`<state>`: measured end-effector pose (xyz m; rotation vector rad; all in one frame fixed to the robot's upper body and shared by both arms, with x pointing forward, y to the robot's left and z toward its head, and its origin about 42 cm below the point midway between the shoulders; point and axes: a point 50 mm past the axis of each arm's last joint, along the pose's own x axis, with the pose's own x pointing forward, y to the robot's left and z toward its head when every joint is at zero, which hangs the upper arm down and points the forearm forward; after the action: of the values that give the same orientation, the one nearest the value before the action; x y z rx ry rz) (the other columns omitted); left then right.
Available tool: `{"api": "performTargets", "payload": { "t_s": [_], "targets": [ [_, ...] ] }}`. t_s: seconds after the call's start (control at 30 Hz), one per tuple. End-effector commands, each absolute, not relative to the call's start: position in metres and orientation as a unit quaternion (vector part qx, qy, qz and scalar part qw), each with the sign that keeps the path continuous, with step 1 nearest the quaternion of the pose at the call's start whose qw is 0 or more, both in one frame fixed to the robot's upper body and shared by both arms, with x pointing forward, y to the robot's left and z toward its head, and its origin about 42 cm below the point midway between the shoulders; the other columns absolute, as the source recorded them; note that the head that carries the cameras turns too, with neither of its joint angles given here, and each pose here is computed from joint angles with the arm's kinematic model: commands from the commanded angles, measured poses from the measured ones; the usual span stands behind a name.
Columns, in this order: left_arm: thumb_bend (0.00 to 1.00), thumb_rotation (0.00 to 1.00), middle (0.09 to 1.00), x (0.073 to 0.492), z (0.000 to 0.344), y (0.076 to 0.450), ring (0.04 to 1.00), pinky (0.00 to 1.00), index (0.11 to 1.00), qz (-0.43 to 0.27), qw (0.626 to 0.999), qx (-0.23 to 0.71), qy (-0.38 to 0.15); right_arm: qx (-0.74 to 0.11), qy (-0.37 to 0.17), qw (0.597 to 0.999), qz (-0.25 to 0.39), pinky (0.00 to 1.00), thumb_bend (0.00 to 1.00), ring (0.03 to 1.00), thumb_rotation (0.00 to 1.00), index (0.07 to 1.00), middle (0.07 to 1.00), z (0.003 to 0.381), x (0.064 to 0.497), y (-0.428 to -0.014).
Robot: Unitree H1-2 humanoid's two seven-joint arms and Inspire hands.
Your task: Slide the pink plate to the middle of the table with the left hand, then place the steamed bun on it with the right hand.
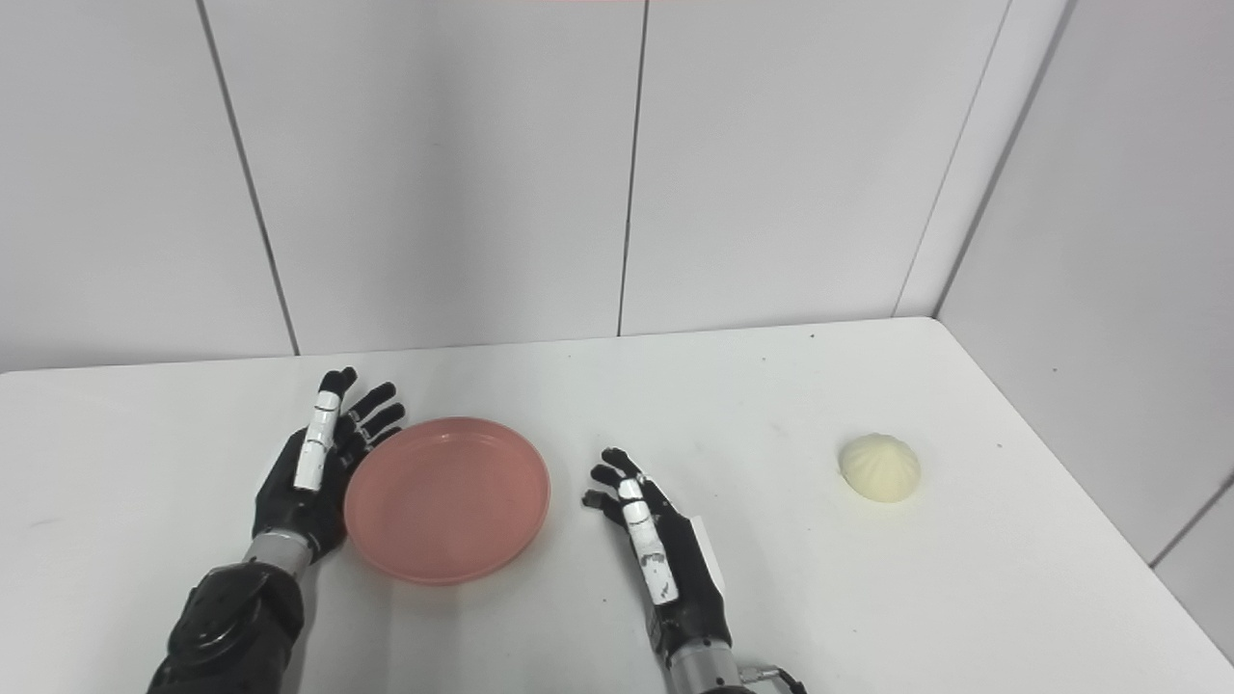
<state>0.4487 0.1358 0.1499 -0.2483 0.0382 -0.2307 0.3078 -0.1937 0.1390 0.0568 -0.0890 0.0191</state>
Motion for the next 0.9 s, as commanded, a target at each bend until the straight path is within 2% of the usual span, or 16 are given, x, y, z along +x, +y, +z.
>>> {"api": "performTargets", "payload": {
  "t_s": [0.0,0.23,0.3,0.33,0.37,0.4,0.5,0.53,0.6,0.7,0.8,0.87],
  "targets": [
    [0.74,0.8,0.879,0.457,0.17,0.128,0.867,0.86,1.0,-0.129,0.984,-0.122,-0.016,0.014,-0.077,0.997,0.008,0.89,0.72,0.787,0.94,0.93,0.846,0.147,0.309,-0.195],
    [0.75,0.8,0.881,0.453,0.167,0.134,0.866,0.85,1.0,-0.125,0.984,-0.121,-0.024,-0.031,-0.119,0.992,0.0,0.89,0.7,0.808,0.96,0.909,0.872,0.156,0.31,-0.206],
    [0.75,0.81,0.881,0.453,0.167,0.135,0.864,0.84,1.0,-0.125,0.985,-0.12,-0.026,-0.061,-0.145,0.988,-0.006,0.83,0.71,0.814,0.94,0.888,0.886,0.171,0.312,-0.21],
    [0.75,0.8,0.878,0.453,0.167,0.135,0.861,0.83,1.0,-0.124,0.985,-0.12,-0.026,-0.076,-0.155,0.985,-0.009,0.76,0.73,0.81,0.92,0.88,0.887,0.179,0.313,-0.213],
    [0.75,0.8,0.878,0.453,0.167,0.136,0.861,0.83,1.0,-0.123,0.985,-0.119,-0.026,-0.105,-0.17,0.98,-0.013,0.76,0.73,0.81,0.92,0.88,0.887,0.194,0.316,-0.217],
    [0.76,0.8,0.874,0.454,0.167,0.137,0.858,0.83,1.0,-0.122,0.985,-0.118,-0.026,-0.125,-0.179,0.976,-0.017,0.69,0.78,0.793,0.89,0.865,0.908,0.204,0.317,-0.219],
    [0.76,0.81,0.873,0.456,0.166,0.139,0.855,0.84,1.0,-0.12,0.986,-0.116,-0.027,-0.2,-0.186,0.962,-0.005,0.65,0.89,0.793,0.87,0.87,0.935,0.236,0.322,-0.236],
    [0.76,0.8,0.874,0.456,0.166,0.14,0.855,0.85,1.0,-0.12,0.986,-0.117,-0.026,-0.219,-0.183,0.958,-0.003,0.67,0.95,0.819,0.84,0.884,0.923,0.245,0.323,-0.241],
    [0.75,0.8,0.876,0.457,0.165,0.139,0.856,0.86,1.0,-0.118,0.986,-0.117,-0.026,-0.265,-0.178,0.948,0.004,0.68,0.99,0.825,0.79,0.899,0.895,0.263,0.327,-0.255],
    [0.75,0.8,0.883,0.458,0.164,0.139,0.861,0.87,1.0,-0.118,0.986,-0.117,-0.027,-0.342,-0.175,0.923,0.01,0.62,1.0,0.797,0.76,0.907,0.906,0.289,0.333,-0.275],
    [0.74,0.8,0.883,0.458,0.163,0.139,0.86,0.86,1.0,-0.117,0.986,-0.115,-0.029,-0.388,-0.171,0.906,0.014,0.55,1.0,0.749,0.67,0.902,0.886,0.312,0.334,-0.289],
    [0.74,0.81,0.878,0.459,0.163,0.138,0.856,0.86,1.0,-0.114,0.986,-0.114,-0.028,-0.407,-0.162,0.899,0.009,0.54,1.0,0.744,0.56,0.892,0.892,0.327,0.334,-0.298]
  ]
}}
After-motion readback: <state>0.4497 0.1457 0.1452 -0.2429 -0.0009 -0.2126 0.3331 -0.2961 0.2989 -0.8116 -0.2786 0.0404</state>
